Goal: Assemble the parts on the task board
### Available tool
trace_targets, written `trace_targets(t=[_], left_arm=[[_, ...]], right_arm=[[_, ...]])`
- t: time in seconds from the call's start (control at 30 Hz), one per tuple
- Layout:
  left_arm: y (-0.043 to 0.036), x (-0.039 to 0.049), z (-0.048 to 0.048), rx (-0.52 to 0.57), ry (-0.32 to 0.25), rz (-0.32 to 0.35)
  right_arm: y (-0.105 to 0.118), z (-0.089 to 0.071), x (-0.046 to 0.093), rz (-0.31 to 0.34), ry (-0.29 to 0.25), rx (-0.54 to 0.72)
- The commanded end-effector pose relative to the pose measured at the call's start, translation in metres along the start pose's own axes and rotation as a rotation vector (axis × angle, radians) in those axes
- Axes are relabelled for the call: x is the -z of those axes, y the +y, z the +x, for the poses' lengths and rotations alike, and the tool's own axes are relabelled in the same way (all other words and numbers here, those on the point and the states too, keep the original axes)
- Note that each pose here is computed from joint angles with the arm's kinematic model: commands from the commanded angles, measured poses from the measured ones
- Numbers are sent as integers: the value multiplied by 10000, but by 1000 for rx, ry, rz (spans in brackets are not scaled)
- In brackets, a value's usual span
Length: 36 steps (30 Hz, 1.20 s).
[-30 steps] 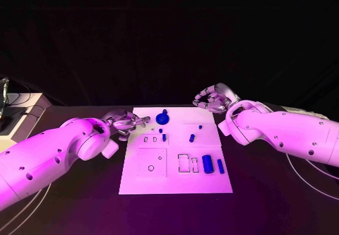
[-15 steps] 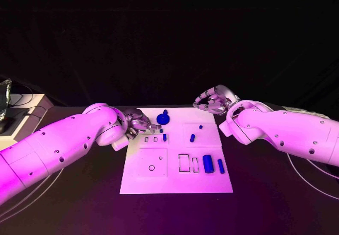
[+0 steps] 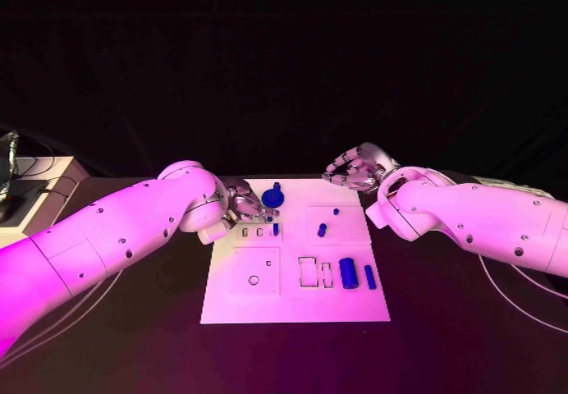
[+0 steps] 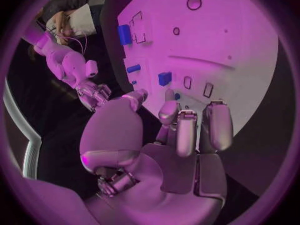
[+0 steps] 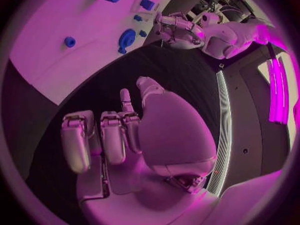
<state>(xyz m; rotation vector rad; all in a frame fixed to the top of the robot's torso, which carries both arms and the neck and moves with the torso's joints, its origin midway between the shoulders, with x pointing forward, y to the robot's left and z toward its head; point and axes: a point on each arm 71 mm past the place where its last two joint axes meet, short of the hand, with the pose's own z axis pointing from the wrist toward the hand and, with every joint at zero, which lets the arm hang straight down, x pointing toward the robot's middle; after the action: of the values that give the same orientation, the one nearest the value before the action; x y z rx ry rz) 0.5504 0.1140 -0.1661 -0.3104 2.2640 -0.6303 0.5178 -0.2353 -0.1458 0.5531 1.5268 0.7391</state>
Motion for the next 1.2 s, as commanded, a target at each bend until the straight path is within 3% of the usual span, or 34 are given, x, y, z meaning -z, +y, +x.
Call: trace_targets(t=[0.03, 0.2, 0.57, 1.2], left_arm=[[-39, -12, 39, -40, 39, -14], [-76, -40, 63, -54, 59, -18], [-57, -100, 90, -70, 81, -35], [-103, -169, 138, -82, 113, -32]], right_arm=[[12, 19, -4, -2, 15, 16], [20, 30, -10, -3, 15, 17], [30, 22, -25, -13, -5, 11], [49, 45, -43, -18, -4, 10]])
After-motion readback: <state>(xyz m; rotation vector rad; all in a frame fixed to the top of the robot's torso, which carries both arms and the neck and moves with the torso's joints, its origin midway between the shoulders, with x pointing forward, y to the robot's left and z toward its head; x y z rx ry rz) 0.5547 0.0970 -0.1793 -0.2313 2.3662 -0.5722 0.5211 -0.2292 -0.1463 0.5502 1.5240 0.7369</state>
